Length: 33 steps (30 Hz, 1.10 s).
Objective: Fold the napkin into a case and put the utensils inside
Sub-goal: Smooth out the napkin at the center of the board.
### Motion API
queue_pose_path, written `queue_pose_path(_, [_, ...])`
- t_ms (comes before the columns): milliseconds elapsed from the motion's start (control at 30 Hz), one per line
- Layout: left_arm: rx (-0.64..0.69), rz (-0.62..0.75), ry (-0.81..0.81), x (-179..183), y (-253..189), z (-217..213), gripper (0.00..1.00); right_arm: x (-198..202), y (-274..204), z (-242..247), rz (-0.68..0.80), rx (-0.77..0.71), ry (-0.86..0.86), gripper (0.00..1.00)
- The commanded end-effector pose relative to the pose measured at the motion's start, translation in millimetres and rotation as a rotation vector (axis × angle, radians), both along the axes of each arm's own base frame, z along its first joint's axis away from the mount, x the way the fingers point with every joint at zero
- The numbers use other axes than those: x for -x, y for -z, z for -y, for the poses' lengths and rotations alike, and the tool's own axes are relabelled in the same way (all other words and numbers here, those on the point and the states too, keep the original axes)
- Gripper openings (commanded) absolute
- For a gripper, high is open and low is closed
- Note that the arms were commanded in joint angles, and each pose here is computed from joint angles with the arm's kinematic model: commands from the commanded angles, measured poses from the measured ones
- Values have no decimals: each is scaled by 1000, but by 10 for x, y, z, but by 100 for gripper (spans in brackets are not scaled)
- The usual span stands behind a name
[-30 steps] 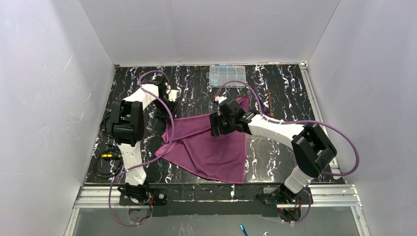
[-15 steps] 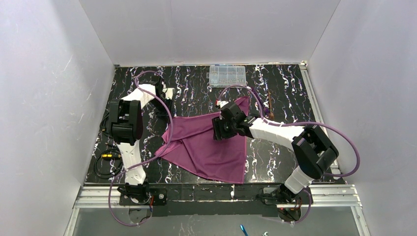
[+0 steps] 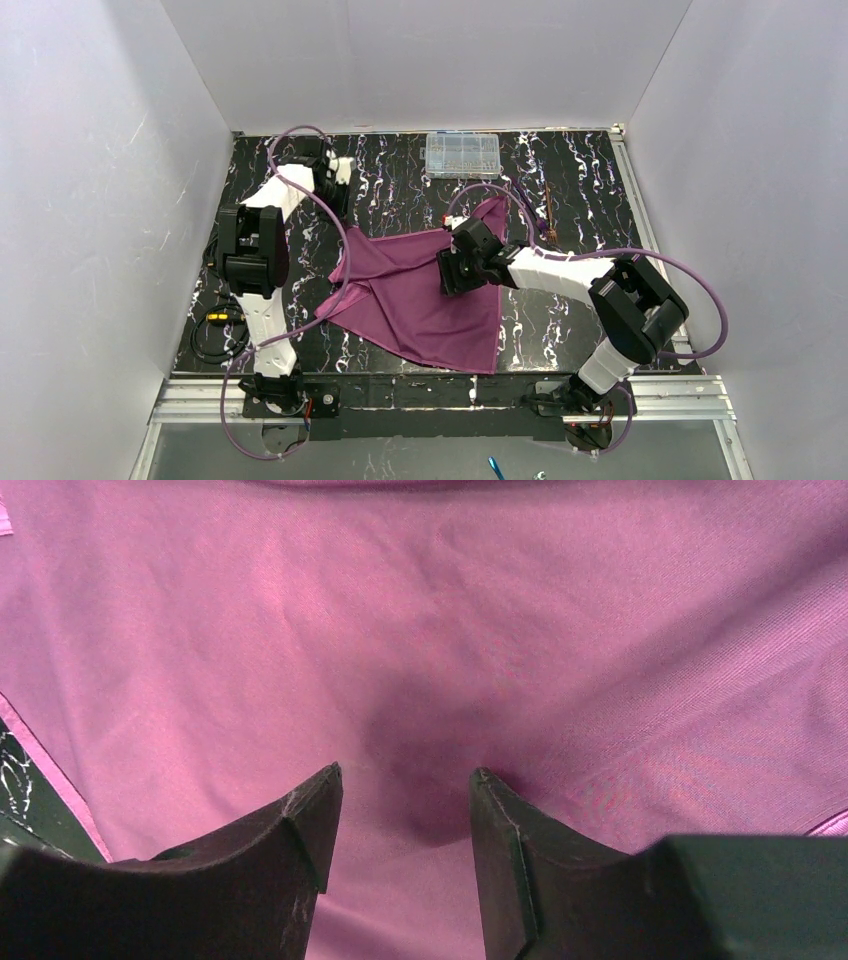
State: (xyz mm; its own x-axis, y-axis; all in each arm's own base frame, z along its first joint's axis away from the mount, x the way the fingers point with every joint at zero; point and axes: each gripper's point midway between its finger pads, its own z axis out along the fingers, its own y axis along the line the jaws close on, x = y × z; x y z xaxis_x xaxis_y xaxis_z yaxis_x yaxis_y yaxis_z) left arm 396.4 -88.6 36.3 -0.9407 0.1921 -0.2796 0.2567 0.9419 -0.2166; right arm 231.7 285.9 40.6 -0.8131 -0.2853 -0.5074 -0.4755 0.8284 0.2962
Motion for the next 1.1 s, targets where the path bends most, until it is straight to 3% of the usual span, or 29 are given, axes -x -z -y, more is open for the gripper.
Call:
queue_pose_path(0, [11, 232, 33, -495, -644, 51, 0, -26, -2, -60, 21, -25, -3, 57])
queue_pose_path(267, [-45, 315, 43, -885, -782, -11, 0, 5, 93, 5, 12, 1, -2, 56])
queue_pose_path(433, [86, 164, 203, -373, -677, 302, 0, 15, 64, 9, 16, -6, 0, 56])
queue_pose_path(533, [59, 72, 411, 117, -465, 412, 18, 0, 4, -17, 23, -16, -5, 56])
queue_pose_path(667, [-4, 40, 513, 420, -250, 367, 37, -16, -54, -56, 27, -28, -15, 57])
queue_pose_path(867, [-102, 83, 554, 298, -209, 231, 53, 6, -73, -93, 15, -49, -21, 57])
queue_pose_path(1067, [-115, 128, 541, 159, -348, 243, 55, 17, -94, -99, 15, -60, -20, 56])
